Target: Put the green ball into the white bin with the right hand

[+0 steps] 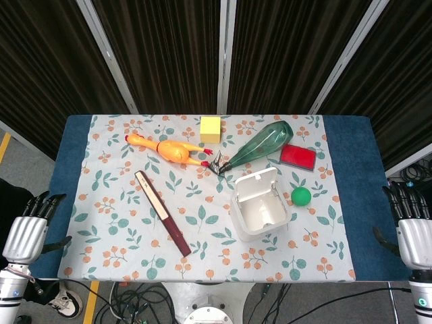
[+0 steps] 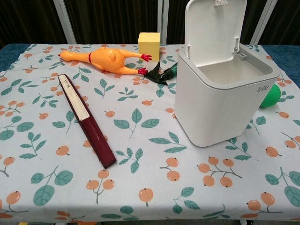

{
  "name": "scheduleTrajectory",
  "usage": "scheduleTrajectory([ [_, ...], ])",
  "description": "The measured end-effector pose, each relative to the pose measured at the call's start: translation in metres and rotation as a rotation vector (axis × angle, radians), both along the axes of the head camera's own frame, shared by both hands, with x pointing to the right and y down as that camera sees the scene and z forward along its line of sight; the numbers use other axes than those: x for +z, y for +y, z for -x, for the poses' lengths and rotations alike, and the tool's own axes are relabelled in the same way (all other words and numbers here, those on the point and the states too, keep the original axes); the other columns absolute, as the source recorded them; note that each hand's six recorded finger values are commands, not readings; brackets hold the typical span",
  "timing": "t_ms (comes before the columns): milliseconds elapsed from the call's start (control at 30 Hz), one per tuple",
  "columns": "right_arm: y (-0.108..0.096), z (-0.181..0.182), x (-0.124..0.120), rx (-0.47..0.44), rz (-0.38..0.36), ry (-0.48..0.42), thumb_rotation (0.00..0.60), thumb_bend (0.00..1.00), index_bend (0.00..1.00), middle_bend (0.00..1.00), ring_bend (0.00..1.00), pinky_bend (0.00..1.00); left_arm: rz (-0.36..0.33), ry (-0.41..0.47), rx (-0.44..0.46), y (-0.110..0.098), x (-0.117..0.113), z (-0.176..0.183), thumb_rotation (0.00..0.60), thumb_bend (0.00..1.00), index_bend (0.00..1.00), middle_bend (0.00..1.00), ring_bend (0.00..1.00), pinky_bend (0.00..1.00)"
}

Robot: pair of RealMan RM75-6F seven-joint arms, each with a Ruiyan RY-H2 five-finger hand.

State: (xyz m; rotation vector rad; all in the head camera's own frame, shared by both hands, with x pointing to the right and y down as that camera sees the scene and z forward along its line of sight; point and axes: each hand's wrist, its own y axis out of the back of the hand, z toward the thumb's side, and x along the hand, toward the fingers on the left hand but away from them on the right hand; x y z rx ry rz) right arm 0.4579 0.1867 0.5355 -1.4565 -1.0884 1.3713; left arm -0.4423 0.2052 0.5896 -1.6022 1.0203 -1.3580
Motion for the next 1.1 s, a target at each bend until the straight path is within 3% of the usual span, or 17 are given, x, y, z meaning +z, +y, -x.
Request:
scheduleTrajectory([
  [400, -0.003, 0.006, 0.037, -0.026, 0.145, 0.041, 0.600, 0.18, 0.00, 0.00, 0.00, 0.00, 0.018, 0.005, 0.011, 0.001, 0.008, -0.003, 0.600, 0.09, 0.13, 0.16, 0.06, 0.15],
  [733, -0.045, 0.050, 0.099, -0.167, 0.307, 0.093, 0.600, 0.18, 0.00, 0.00, 0.00, 0.00, 0.023, 0.000, 0.009, 0.003, 0.011, -0.001, 0.600, 0.09, 0.13, 0.16, 0.06, 0.15],
  [933, -0.071, 0.092, 0.145, -0.278, 0.371, 0.163, 0.600, 0.18, 0.00, 0.00, 0.00, 0.08, 0.032, -0.002, 0.002, 0.004, 0.013, 0.001, 0.600, 0.09, 0.13, 0.16, 0.06, 0.15],
  [1100, -0.075, 0.118, 0.174, -0.313, 0.414, 0.179, 0.600, 0.20, 0.00, 0.00, 0.00, 0.17, 0.031, -0.003, -0.004, 0.004, 0.013, 0.004, 0.600, 0.09, 0.13, 0.16, 0.06, 0.15],
])
